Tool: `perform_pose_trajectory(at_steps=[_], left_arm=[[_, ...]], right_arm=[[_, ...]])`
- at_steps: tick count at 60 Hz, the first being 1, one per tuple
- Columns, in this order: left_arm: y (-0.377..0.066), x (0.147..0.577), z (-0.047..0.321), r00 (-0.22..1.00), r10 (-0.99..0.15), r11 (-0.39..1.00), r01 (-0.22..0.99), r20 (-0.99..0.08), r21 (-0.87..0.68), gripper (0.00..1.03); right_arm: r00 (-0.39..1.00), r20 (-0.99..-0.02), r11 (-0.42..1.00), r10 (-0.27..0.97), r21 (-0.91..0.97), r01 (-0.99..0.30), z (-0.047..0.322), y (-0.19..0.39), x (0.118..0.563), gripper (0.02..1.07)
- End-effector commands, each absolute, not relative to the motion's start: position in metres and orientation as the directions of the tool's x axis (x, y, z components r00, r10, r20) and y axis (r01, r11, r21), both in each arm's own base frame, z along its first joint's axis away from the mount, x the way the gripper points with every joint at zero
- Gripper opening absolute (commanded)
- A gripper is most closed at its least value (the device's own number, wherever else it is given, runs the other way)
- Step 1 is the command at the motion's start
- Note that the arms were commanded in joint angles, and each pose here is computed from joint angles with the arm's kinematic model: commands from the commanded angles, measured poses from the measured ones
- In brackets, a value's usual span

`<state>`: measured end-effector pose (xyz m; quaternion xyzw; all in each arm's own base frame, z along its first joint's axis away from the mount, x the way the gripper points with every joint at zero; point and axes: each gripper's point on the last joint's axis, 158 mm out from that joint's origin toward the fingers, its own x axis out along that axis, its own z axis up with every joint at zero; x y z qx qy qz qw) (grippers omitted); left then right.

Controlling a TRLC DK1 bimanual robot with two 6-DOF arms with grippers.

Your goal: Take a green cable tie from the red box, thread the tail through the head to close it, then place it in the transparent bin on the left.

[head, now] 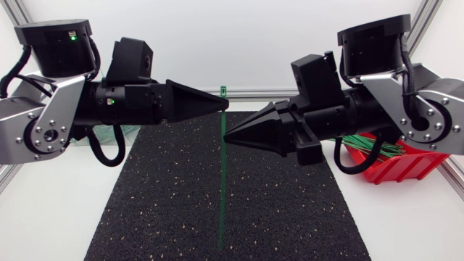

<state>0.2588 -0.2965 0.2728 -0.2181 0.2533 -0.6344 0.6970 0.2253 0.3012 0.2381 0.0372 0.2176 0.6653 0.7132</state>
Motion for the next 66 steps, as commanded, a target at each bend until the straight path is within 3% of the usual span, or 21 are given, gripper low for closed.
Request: perform_pose_trajectory(at_steps=[1, 7, 15, 33, 44, 48, 55, 66], left_arm=[[-0.292, 0.264, 0.289, 0.085, -0.994, 0.105, 0.770, -0.063, -0.629, 0.04], [-0.288, 0.270, 0.291, 0.101, -0.993, 0.121, 0.762, -0.068, -0.636, 0.04], [-0.286, 0.282, 0.291, 0.110, -0.990, 0.140, 0.734, -0.088, -0.665, 0.04], [-0.282, 0.314, 0.260, 0.121, -0.979, 0.206, 0.606, -0.167, -0.769, 0.04], [-0.275, 0.331, 0.247, 0.123, -0.970, 0.241, 0.526, -0.208, -0.816, 0.04], [-0.275, 0.330, 0.235, 0.080, -0.969, 0.246, 0.444, -0.235, -0.862, 0.04], [-0.274, 0.332, 0.228, 0.047, -0.969, 0.241, 0.379, -0.242, -0.893, 0.03], [-0.280, 0.323, 0.230, -0.054, -0.977, 0.181, 0.296, -0.206, -0.938, 0.03]], right_arm=[[0.037, -0.269, 0.138, 0.962, 0.367, -0.920, 0.236, 0.295, 0.224, 0.54], [0.067, -0.276, 0.167, 0.959, 0.359, -0.918, 0.238, 0.289, 0.229, 0.73], [0.125, -0.355, 0.237, 0.926, 0.291, -0.927, 0.225, 0.282, 0.236, 0.75], [0.286, -0.478, 0.350, 0.831, 0.049, -0.935, 0.190, 0.255, 0.251, 1.01], [0.321, -0.538, 0.361, 0.779, -0.034, -0.932, 0.165, 0.245, 0.252, 1.02], [0.370, -0.564, 0.371, 0.738, -0.118, -0.921, 0.157, 0.241, 0.255, 1.02], [0.388, -0.589, 0.289, 0.708, -0.259, -0.921, 0.147, 0.248, 0.251, 1.02], [0.468, -0.569, 0.235, 0.676, -0.435, -0.869, 0.143, 0.248, 0.257, 1.02]])
